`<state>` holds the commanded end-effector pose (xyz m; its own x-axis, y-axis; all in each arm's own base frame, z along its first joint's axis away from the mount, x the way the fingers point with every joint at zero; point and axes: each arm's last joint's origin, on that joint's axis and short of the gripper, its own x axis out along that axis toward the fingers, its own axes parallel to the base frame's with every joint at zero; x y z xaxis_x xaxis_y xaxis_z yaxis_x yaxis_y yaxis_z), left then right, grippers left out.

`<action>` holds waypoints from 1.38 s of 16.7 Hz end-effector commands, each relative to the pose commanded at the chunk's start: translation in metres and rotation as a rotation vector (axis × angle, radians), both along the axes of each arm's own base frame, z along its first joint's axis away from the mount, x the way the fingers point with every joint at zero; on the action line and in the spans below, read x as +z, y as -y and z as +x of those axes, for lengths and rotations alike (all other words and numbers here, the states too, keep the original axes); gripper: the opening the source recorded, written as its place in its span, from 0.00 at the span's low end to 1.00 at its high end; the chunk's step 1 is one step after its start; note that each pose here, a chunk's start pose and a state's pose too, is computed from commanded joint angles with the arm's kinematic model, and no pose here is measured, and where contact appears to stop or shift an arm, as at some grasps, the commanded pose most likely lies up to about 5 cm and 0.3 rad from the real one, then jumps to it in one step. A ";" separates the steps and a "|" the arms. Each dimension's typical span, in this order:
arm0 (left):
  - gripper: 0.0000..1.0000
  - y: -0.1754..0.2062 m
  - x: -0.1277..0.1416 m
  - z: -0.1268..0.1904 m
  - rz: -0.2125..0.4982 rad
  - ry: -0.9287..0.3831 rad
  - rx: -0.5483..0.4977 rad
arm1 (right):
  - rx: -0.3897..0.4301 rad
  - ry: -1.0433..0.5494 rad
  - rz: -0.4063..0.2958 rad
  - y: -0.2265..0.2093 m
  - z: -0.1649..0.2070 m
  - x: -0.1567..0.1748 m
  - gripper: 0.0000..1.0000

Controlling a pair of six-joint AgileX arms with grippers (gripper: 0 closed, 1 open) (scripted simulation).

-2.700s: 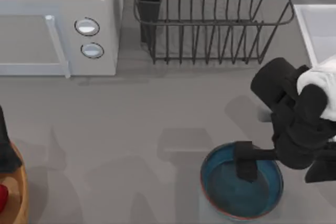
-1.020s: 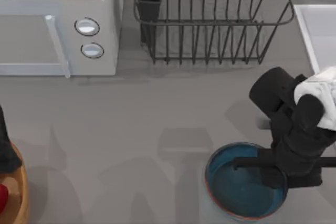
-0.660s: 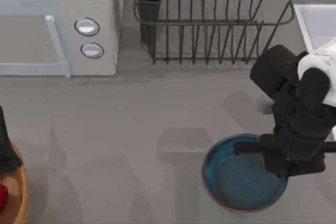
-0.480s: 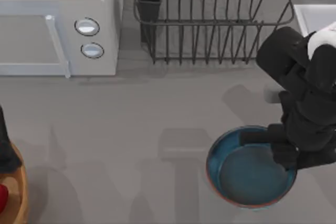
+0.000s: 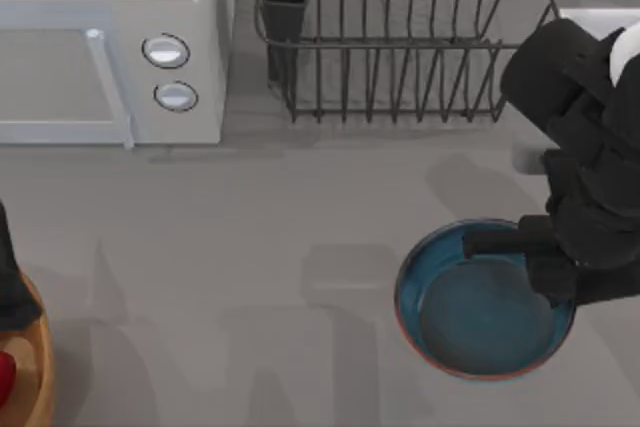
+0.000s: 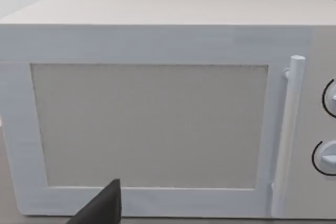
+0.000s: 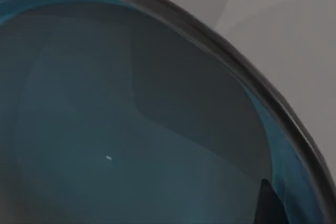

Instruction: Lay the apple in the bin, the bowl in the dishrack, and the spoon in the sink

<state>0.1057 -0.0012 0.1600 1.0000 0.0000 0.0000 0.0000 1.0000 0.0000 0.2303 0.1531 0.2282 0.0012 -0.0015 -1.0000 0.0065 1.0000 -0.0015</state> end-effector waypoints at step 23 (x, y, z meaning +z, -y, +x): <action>1.00 0.000 0.000 0.000 0.000 0.000 0.000 | -0.002 1.570 -0.012 -0.111 -0.048 0.191 0.00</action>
